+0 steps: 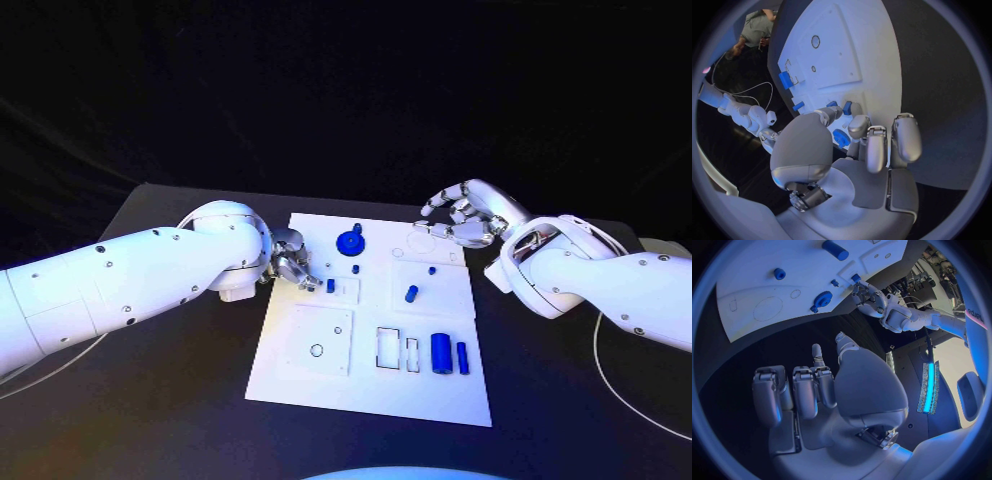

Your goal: Assemble the parts on the task board

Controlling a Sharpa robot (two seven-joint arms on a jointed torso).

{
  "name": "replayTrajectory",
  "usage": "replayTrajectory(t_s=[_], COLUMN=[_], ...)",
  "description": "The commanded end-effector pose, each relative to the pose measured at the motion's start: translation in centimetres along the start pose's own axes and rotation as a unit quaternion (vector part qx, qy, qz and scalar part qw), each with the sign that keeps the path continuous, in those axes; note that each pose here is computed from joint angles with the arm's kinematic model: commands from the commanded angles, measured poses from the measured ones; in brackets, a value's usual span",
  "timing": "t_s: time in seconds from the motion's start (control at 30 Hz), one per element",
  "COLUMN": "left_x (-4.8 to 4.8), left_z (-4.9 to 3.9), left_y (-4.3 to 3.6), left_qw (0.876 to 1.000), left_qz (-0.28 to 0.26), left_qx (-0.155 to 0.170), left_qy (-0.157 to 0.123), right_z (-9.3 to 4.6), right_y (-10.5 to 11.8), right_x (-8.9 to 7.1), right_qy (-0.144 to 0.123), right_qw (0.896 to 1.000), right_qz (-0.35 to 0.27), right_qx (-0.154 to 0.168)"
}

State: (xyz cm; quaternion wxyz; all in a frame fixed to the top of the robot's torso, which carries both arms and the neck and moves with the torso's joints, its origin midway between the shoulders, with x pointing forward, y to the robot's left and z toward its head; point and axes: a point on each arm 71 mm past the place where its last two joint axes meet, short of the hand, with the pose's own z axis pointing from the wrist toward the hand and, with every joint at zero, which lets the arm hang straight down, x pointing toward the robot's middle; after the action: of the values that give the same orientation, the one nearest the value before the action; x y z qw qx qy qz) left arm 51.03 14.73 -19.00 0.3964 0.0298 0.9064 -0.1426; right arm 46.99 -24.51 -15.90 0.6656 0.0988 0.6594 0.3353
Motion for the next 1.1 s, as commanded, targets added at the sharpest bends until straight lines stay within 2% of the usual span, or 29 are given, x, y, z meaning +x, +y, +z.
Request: replayTrajectory(t_s=[0.03,0.3,0.63,0.83,0.97,1.1], left_x=[0.21,-0.03,-0.74,-1.30,-1.90,-2.72], left_z=[-0.01,-0.06,-0.25,-0.71,-1.11,-1.56], left_y=[-0.14,-0.01,0.09,0.29,0.09,-0.79], left_qw=[1.000,1.000,0.997,0.994,0.990,0.977], left_qz=[0.006,-0.007,-0.056,-0.080,-0.101,-0.135], left_qx=[0.002,0.003,0.012,0.018,0.040,0.106], left_qy=[0.009,-0.007,-0.046,-0.072,-0.093,-0.125], right_z=[0.0,0.0,0.0,0.0,0.0,0.0], right_y=[0.1,0.0,0.0,-0.1,-0.1,-0.2], right_x=[0.1,0.0,0.0,0.0,0.0,0.0], right_qy=[0.003,0.002,0.000,-0.002,-0.003,-0.004], right_qw=[1.000,1.000,1.000,1.000,1.000,1.000], right_qz=[-0.003,-0.004,-0.004,-0.004,-0.004,-0.005], right_qx=[-0.004,-0.004,-0.004,-0.003,-0.003,-0.004])
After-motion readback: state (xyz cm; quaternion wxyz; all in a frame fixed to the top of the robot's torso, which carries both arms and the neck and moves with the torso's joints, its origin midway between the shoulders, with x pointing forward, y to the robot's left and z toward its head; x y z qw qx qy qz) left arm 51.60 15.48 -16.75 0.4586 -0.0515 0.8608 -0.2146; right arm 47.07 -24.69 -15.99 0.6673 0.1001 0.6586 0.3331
